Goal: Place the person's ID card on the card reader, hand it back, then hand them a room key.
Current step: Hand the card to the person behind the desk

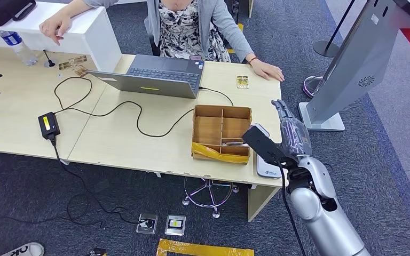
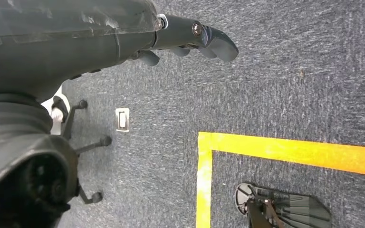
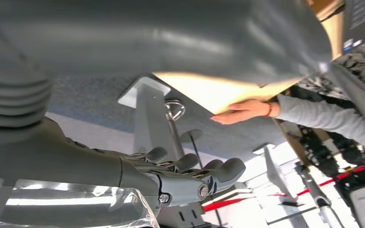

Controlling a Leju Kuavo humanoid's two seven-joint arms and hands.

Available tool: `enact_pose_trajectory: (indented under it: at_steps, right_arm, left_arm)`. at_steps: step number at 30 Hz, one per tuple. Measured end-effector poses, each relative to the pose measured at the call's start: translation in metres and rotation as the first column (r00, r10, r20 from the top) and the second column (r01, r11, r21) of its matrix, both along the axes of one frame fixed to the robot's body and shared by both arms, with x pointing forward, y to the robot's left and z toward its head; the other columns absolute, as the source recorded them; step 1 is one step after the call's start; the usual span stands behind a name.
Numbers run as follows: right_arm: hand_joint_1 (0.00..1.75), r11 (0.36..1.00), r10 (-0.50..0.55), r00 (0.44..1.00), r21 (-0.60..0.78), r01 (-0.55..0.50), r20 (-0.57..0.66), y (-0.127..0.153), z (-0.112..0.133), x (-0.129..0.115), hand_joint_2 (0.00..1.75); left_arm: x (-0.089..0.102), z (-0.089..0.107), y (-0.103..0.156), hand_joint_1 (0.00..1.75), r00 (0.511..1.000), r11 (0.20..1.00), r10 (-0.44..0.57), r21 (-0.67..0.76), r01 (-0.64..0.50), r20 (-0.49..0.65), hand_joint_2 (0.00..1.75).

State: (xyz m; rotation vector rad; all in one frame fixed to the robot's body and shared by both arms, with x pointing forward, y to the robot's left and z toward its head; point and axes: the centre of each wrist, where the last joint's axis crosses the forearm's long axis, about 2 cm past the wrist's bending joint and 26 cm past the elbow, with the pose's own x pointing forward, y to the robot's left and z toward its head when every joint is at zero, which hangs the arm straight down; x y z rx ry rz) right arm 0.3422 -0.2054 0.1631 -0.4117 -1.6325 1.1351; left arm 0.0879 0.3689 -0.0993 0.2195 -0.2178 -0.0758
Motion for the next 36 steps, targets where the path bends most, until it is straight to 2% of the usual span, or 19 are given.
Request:
enact_pose_trajectory:
  at_steps: [6,12,26,36]
  right_arm:
    - [0.00,0.992,-0.085,0.996,-0.088,0.087,0.032,0.008,-0.011,-0.018,1.75]
    - [0.00,0.980,-0.107,0.991,-0.160,0.118,0.075,0.014,-0.019,-0.030,1.75]
    - [0.00,0.966,-0.075,0.995,-0.242,0.089,0.064,0.031,-0.032,-0.048,1.75]
    - [0.00,0.957,-0.064,0.996,-0.279,0.078,0.060,0.045,-0.032,-0.050,1.75]
  left_arm:
    - [0.000,0.000,-0.003,0.00,1.000,1.000,-0.005,0.002,0.005,-0.002,0.00]
    - [0.001,0.000,-0.004,0.00,1.000,1.000,-0.010,0.003,0.010,-0.001,0.00]
    - [0.001,-0.001,-0.007,0.00,1.000,1.000,-0.018,-0.003,0.018,0.000,0.00]
    - [0.002,-0.001,-0.007,0.00,1.000,1.000,-0.027,-0.004,0.027,0.000,0.00]
